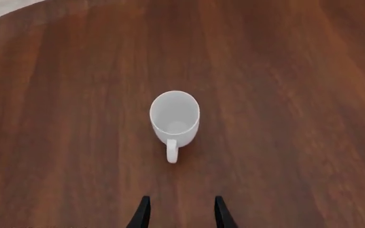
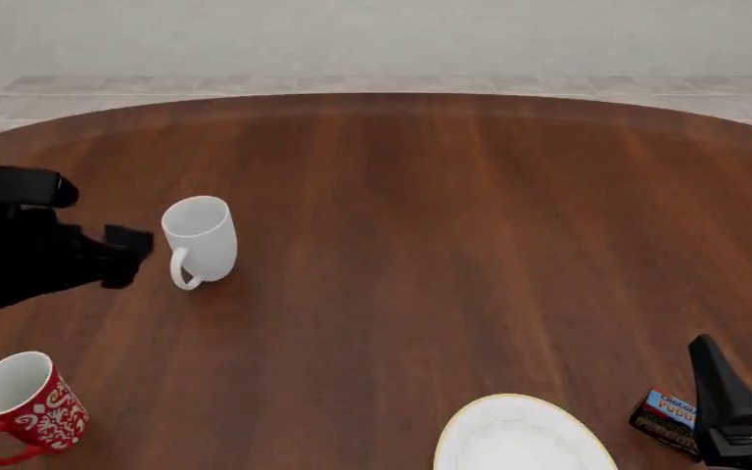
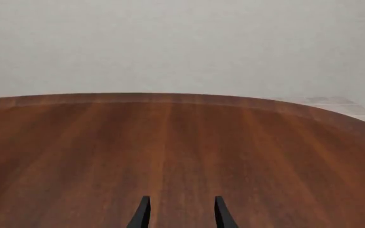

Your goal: Put the white mug on the plate.

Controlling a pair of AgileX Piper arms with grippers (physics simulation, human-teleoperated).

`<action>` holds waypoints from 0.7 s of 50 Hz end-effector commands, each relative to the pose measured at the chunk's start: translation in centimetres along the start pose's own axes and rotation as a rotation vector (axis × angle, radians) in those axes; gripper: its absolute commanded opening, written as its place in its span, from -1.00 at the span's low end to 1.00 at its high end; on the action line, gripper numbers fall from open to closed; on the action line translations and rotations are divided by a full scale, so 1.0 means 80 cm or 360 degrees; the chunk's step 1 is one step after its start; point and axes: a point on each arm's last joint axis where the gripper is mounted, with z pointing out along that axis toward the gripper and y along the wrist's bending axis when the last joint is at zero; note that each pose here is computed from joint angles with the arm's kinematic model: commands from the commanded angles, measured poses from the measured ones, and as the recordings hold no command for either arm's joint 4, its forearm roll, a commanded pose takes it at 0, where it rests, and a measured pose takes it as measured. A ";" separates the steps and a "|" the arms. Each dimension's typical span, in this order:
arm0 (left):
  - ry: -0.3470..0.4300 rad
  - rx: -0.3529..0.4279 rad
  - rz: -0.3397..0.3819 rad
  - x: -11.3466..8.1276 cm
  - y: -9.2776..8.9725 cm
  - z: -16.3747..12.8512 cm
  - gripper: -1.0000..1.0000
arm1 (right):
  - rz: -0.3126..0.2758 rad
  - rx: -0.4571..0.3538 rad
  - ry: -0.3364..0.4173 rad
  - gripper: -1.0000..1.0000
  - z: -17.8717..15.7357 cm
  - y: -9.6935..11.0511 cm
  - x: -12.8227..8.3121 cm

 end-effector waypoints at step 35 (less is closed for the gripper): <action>0.0266 -0.0004 0.0179 -0.004 0.007 0.067 1.00 | 0.0000 0.0000 -0.0001 1.00 -0.001 0.000 0.000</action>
